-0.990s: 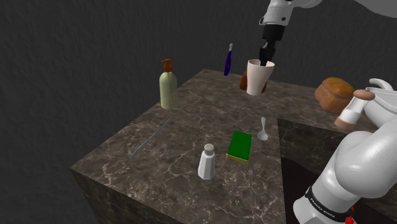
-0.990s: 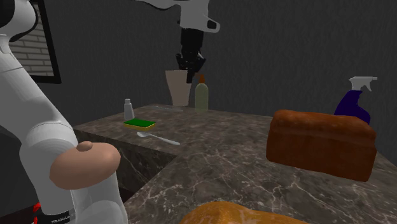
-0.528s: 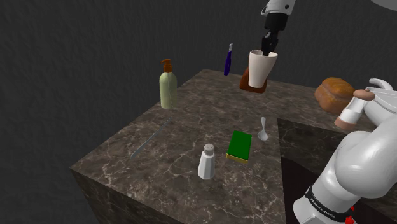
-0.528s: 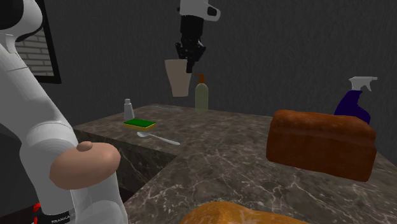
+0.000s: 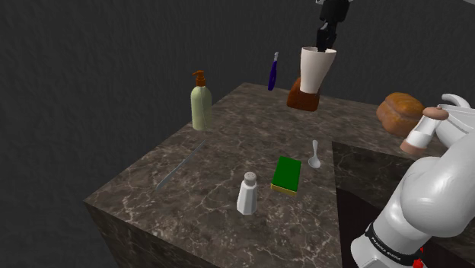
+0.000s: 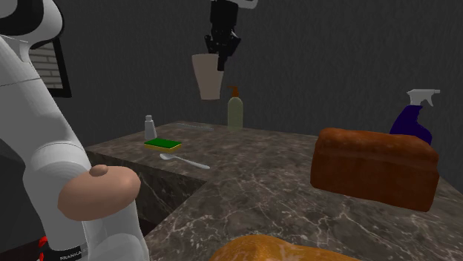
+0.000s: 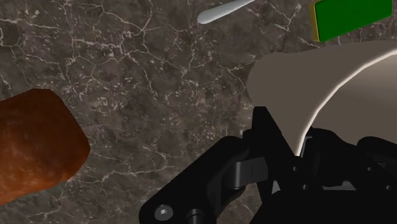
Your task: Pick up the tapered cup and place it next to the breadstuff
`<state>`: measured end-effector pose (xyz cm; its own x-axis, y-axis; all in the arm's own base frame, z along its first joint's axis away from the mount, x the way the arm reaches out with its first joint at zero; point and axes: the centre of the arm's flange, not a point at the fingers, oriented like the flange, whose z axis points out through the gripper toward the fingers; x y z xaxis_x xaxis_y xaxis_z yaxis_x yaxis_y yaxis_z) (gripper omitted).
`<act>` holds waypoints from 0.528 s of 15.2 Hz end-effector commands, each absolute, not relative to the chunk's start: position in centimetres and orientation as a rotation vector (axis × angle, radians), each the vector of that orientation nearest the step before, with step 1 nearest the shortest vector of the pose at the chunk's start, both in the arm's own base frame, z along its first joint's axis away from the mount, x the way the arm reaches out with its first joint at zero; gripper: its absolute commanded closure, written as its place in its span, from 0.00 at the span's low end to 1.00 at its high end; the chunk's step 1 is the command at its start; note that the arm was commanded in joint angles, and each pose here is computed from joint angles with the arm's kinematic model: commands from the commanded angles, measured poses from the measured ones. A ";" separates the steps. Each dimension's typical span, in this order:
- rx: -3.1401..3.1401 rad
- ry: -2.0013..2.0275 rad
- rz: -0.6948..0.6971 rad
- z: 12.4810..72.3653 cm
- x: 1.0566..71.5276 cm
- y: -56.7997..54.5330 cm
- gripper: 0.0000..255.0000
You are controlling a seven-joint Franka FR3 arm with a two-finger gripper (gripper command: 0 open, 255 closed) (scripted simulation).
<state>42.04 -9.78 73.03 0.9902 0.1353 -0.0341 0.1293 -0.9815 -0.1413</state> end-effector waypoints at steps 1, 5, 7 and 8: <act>-2.995 -0.200 0.066 74.1 41.9 -9.7 1.00; -2.995 -0.200 0.066 74.1 39.8 -14.5 1.00; -2.995 -0.200 0.066 74.1 38.7 -17.0 1.00; -2.995 -0.200 0.066 74.1 38.2 -18.2 1.00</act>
